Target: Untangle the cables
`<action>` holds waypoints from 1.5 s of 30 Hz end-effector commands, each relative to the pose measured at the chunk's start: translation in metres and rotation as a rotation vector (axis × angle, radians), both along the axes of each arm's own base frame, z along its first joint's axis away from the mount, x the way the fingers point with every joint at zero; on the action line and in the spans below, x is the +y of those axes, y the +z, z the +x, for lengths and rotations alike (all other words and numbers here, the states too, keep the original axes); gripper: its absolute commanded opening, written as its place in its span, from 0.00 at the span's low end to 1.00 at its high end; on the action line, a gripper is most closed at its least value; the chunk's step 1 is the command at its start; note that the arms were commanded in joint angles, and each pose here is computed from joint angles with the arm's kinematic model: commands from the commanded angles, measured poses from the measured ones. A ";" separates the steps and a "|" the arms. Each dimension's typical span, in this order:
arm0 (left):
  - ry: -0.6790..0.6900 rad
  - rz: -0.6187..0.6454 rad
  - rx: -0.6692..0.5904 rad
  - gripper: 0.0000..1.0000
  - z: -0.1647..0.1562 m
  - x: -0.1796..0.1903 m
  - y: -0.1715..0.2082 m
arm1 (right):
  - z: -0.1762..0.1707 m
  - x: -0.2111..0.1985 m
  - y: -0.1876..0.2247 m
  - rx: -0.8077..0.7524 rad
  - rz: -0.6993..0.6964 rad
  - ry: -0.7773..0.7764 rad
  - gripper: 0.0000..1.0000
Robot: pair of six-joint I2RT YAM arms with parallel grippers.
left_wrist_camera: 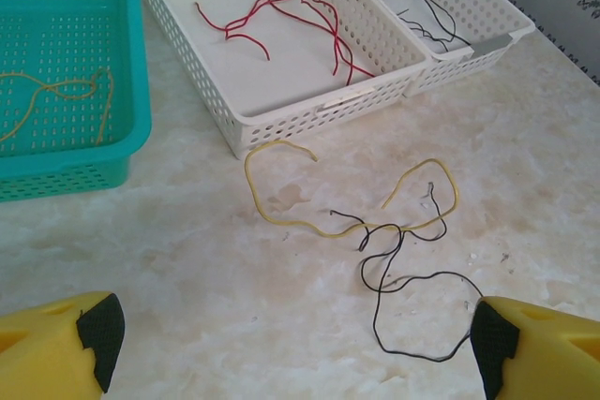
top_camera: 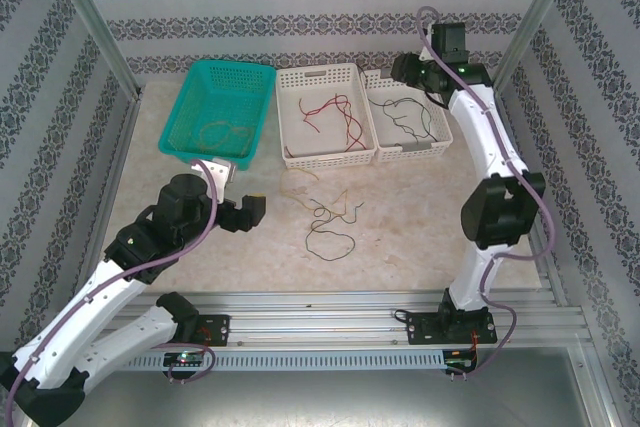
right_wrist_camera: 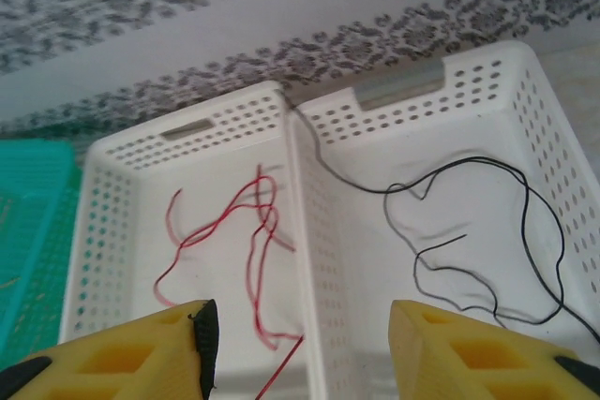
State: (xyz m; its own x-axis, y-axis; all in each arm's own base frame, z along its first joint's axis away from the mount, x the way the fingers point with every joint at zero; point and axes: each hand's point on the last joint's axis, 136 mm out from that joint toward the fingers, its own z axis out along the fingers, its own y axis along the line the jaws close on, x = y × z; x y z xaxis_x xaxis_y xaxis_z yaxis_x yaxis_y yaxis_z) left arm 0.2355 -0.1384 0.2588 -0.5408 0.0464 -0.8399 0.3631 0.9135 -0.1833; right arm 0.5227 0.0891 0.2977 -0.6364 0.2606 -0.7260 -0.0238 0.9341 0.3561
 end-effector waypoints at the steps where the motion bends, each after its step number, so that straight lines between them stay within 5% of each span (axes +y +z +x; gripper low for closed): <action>1: 0.004 0.017 0.047 0.96 -0.001 0.002 -0.008 | -0.046 0.020 0.036 -0.079 -0.051 0.043 0.53; 4: 0.030 0.004 0.104 0.96 -0.001 0.001 -0.010 | -0.090 0.047 0.033 -0.095 -0.071 0.115 0.54; 12: 0.101 -0.087 0.328 0.94 0.001 -0.014 -0.058 | -0.216 0.106 -0.062 0.036 -0.024 0.319 0.55; 19: 0.148 -0.138 0.434 0.93 0.020 -0.034 -0.103 | -0.288 0.109 -0.099 0.012 -0.025 0.370 0.55; 26: 0.169 -0.145 0.455 0.93 0.060 -0.059 -0.138 | -0.330 0.067 -0.094 -0.110 0.037 0.332 0.62; 36: 0.247 -0.101 0.419 0.89 0.111 -0.072 -0.171 | -0.352 0.045 -0.095 -0.139 0.048 0.330 0.98; 45: 0.290 -0.107 0.387 0.78 0.135 -0.072 -0.178 | -0.354 0.033 -0.087 -0.141 0.075 0.266 0.98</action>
